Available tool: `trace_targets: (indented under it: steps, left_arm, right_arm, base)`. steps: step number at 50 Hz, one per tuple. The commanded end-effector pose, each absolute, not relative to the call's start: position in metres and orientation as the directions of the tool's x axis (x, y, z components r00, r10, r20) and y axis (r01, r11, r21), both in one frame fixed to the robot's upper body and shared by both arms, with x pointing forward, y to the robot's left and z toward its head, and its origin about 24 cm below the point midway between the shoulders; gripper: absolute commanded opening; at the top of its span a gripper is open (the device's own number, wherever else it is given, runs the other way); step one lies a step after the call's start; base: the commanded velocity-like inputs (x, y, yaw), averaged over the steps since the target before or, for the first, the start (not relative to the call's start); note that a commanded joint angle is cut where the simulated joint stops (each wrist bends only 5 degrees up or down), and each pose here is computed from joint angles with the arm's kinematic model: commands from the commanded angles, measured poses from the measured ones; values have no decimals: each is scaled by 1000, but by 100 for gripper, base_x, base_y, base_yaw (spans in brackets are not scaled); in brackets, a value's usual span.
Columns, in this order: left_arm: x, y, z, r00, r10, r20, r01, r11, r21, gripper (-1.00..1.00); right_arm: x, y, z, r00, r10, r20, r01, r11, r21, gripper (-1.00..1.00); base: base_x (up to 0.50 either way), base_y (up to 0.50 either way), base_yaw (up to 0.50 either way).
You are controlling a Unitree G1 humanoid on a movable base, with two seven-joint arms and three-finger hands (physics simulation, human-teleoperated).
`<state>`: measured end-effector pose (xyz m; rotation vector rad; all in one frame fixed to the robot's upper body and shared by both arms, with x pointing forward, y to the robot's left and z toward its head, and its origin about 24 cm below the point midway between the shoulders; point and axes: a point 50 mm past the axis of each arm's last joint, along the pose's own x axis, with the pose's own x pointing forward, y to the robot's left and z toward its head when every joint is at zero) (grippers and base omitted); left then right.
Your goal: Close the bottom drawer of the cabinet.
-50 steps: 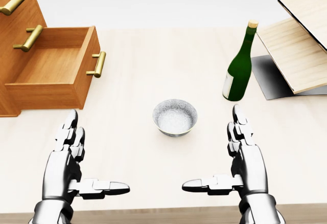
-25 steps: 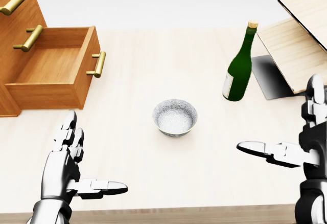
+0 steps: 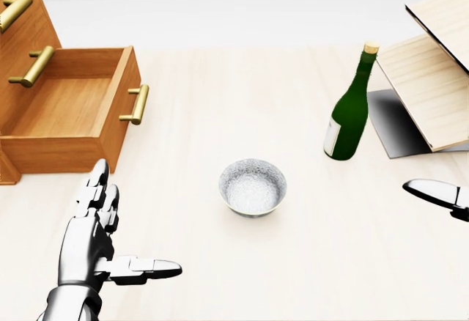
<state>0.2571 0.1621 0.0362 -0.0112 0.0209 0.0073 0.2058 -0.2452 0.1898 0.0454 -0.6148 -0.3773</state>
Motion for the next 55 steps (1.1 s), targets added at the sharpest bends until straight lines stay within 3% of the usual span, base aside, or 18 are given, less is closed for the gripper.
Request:
trace_targets:
  steps: [1,29,55]
  left_arm:
    - [258,163,36,1000,10,-21,-10,1000,-9,100]
    - [261,163,30,1000,11,-27,-11,1000,-3,100]
    - [339,165,48,998,45,-45,-43,998,53,100]
  right_arm:
    - [204,-247,192,740,-364,565,339,928,154,100]
    - [201,-249,187,751,-370,547,339,927,163,100]
    - [200,-245,190,760,-324,563,301,944,136,100]
  base:
    - [48,0,0]
    - [46,0,0]
    - [0,0,0]
